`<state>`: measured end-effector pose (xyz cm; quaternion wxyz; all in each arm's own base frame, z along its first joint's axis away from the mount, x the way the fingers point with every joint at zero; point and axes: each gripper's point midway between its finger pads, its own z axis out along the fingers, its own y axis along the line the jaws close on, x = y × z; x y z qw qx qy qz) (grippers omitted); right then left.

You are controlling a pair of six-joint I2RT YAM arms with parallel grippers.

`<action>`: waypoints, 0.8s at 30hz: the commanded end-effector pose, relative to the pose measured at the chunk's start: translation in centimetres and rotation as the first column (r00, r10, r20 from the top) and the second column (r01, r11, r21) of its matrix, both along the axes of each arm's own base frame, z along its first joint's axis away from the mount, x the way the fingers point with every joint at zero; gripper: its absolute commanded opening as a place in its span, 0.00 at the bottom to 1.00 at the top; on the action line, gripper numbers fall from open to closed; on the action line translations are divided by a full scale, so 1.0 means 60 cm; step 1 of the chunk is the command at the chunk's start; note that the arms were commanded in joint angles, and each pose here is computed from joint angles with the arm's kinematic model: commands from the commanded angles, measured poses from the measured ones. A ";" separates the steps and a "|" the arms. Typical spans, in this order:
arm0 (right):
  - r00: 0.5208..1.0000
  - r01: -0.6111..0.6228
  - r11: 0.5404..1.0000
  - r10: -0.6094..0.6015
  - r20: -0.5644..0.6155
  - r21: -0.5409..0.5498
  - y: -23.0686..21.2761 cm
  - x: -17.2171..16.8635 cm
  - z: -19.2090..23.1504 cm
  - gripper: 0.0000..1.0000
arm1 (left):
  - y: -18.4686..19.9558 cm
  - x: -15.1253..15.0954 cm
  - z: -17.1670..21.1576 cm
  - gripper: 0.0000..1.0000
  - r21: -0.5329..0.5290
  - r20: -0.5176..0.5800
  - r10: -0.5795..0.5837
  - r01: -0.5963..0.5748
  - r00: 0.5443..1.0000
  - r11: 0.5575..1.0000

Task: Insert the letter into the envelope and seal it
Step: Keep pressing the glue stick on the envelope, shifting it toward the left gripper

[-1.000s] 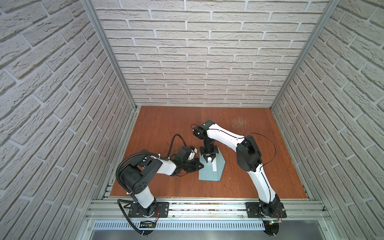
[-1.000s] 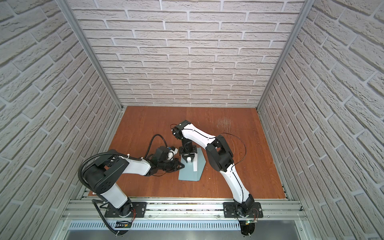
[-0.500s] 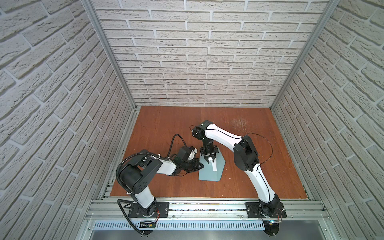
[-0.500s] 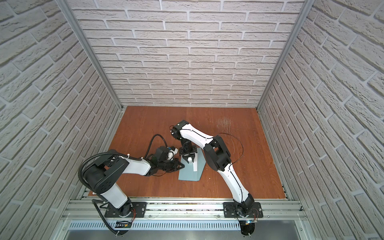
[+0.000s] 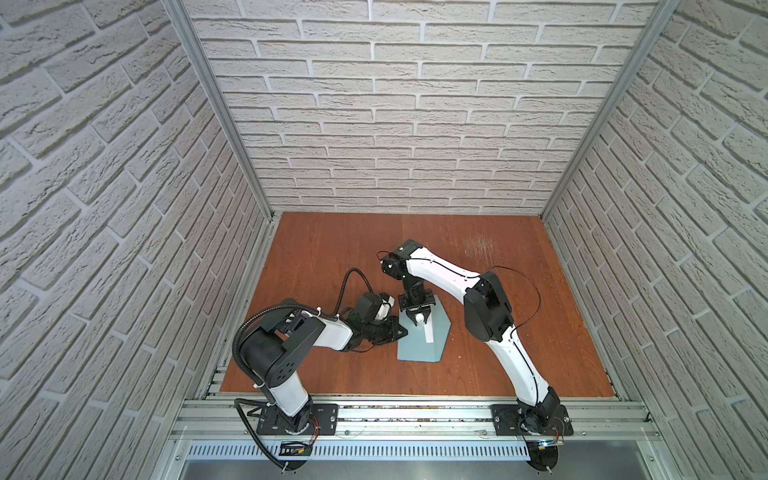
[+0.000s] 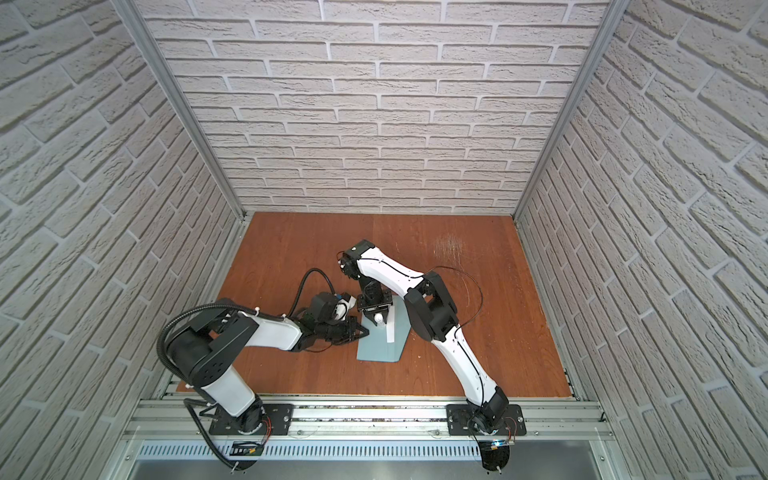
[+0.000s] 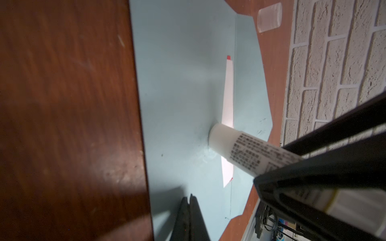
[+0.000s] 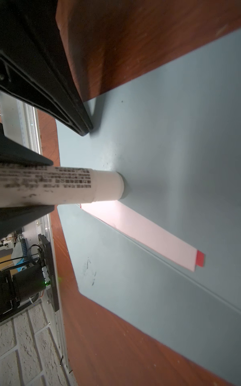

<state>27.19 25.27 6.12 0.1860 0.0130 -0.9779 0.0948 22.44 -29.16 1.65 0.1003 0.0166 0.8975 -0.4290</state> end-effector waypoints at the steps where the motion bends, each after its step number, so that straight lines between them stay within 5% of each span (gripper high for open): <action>1: 0.999 -0.032 0.997 0.034 0.032 -0.063 -0.016 0.010 -0.006 0.05 | 0.048 -0.030 -0.072 0.00 0.163 -0.100 0.039 -0.023 0.994 0.986; 9: 0.992 -0.028 0.998 0.035 0.118 -0.059 -0.031 0.014 0.064 0.05 | 0.050 -0.031 -0.073 0.00 0.169 -0.099 0.038 -0.021 0.994 0.985; 24: 0.996 -0.067 0.998 0.067 0.053 -0.005 0.011 -0.001 0.043 0.05 | 0.045 -0.029 -0.068 0.00 0.163 -0.097 0.031 -0.014 0.995 0.987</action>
